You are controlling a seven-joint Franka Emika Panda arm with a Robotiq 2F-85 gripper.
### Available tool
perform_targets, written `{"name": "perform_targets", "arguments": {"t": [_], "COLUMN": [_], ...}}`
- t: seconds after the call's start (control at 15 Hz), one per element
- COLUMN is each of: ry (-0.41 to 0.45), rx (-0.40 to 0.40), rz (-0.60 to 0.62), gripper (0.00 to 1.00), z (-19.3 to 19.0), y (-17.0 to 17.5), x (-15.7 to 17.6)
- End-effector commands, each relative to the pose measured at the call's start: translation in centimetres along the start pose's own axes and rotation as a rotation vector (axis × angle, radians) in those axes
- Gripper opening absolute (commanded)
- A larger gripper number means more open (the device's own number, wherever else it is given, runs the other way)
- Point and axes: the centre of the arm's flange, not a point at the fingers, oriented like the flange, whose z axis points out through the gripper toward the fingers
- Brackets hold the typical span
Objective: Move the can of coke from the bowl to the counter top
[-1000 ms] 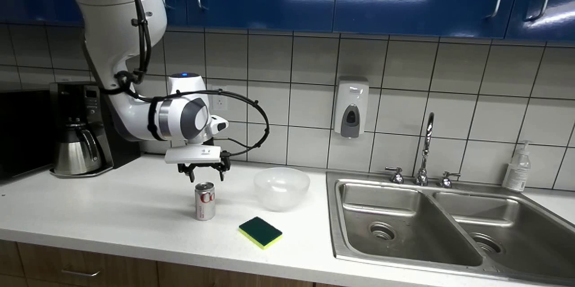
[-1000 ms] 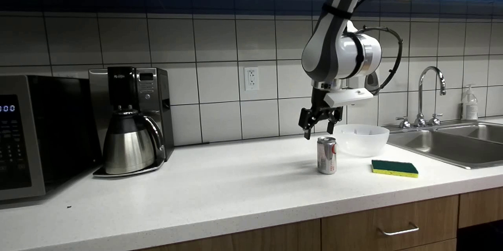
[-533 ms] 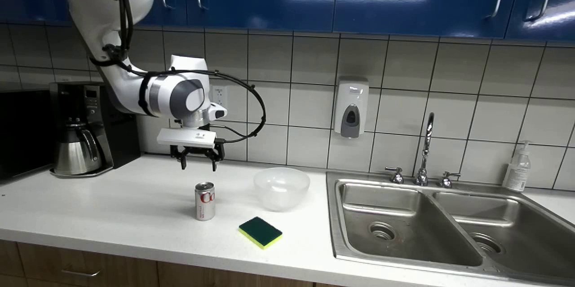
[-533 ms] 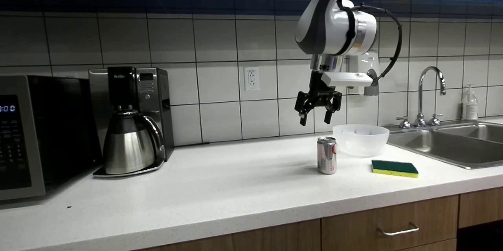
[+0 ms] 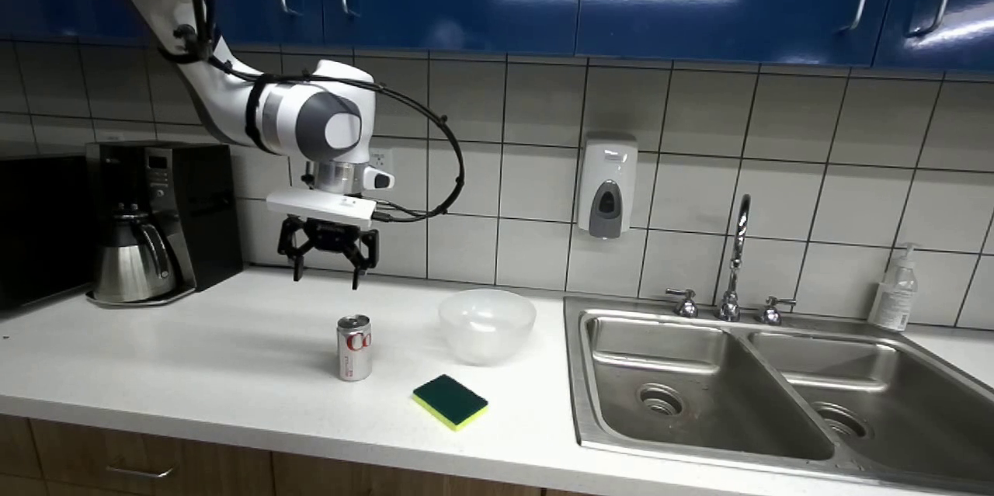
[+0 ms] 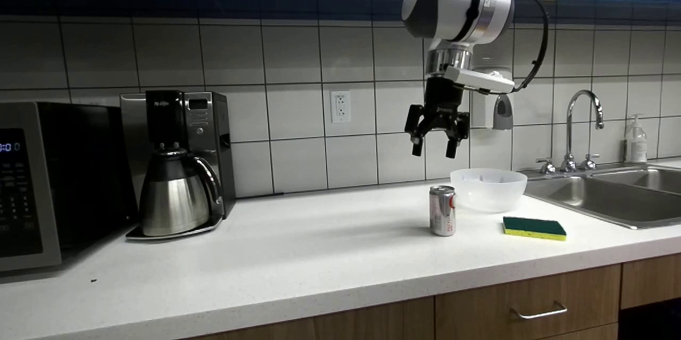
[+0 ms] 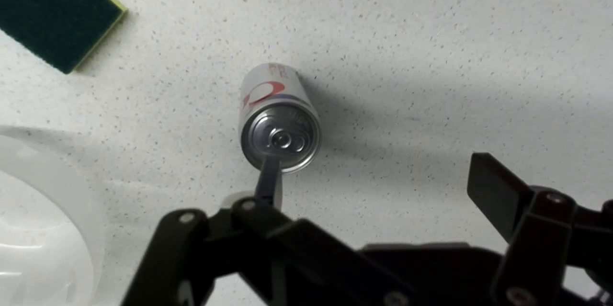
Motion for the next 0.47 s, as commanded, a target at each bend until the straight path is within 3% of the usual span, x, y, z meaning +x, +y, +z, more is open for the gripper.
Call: {"name": "perform_targets", "arguments": {"t": [0.0,0.2,0.4], "ry": [-0.07,-0.113,-0.094], "rx": [0.038,0.05,0.039], "rz": [-0.022,-0.03,-0.003], "gripper": [1.0,1.0,1.0], "z": [-2.1,-2.6,-0.9], "y": [0.1,-0.3,-0.2], "x": [-0.6,-1.1,-0.8]}}
